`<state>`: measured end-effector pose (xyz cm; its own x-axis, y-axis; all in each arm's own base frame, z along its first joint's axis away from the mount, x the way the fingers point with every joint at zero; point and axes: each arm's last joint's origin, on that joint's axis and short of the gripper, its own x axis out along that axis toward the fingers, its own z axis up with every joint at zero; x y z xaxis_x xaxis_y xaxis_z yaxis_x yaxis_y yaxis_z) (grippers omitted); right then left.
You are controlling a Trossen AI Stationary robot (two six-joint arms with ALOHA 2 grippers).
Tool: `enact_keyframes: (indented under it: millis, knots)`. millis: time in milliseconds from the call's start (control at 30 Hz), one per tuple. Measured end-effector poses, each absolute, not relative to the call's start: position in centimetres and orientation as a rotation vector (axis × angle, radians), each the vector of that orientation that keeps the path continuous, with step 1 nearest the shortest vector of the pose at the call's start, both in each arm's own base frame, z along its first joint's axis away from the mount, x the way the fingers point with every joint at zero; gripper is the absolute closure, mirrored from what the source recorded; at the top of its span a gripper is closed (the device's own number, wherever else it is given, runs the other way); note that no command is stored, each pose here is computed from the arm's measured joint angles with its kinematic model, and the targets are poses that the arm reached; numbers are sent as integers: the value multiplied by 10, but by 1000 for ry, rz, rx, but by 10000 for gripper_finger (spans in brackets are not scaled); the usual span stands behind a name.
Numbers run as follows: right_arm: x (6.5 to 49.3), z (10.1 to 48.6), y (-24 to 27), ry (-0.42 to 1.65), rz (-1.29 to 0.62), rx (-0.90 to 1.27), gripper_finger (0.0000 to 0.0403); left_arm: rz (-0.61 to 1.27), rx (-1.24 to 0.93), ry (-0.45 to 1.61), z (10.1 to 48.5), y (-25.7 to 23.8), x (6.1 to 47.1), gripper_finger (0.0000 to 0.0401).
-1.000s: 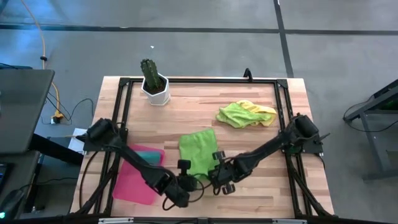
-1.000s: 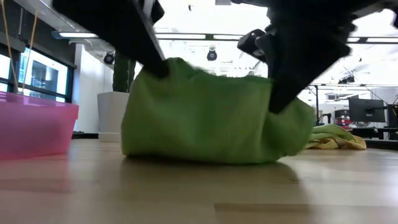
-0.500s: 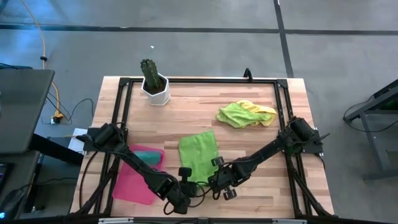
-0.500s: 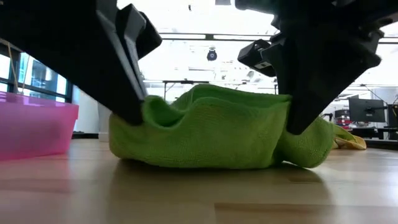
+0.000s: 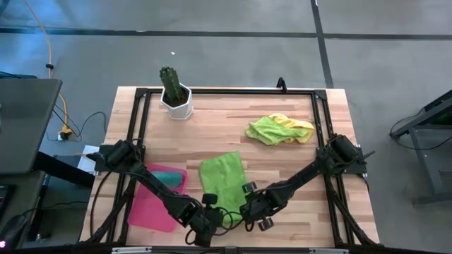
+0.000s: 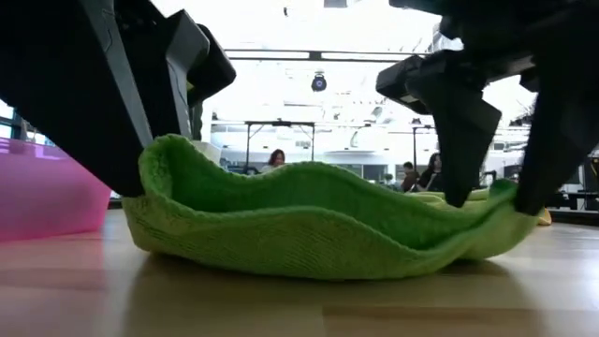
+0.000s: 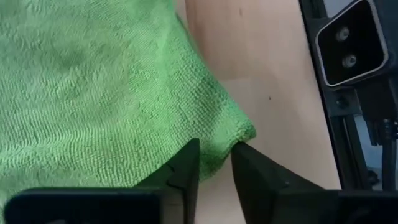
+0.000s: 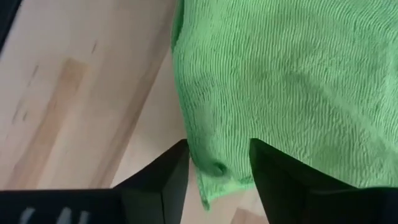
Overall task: Roll microfiber towels into tight, uniform cylinder then place into a basket
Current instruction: Roll the dark green towel
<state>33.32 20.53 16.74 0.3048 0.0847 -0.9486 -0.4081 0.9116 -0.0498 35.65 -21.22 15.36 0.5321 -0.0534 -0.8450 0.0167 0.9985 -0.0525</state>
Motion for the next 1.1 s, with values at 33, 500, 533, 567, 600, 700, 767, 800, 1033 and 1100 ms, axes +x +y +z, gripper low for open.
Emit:
enact_keyframes:
  millis: [33,500,533,567,600,700,767,800,1033,1100]
  knots:
    - [331,168,204,1241,326,-302,236,-37,-44,1011,153,-212,356,305]
    - [344,191,201,1142,210,-376,234,46,-90,1124,185,-212,358,253]
    - [345,186,199,1120,206,-363,234,73,-53,1114,185,-211,358,254]
    - [347,181,197,1101,202,-352,234,103,-12,1104,185,-208,358,255]
    - [347,177,195,1087,194,-336,234,138,27,1096,184,-205,358,256]
    - [345,161,189,1076,153,-274,234,241,132,1114,182,-193,355,261]
    - [341,150,188,1080,142,-220,234,293,176,1153,179,-183,353,264]
    - [338,144,187,1083,135,-199,234,313,191,1172,177,-178,352,266]
    - [322,127,194,1072,106,-110,234,353,197,1257,151,-142,353,271]
    - [321,127,197,1066,108,-118,234,358,185,1263,143,-134,353,271]
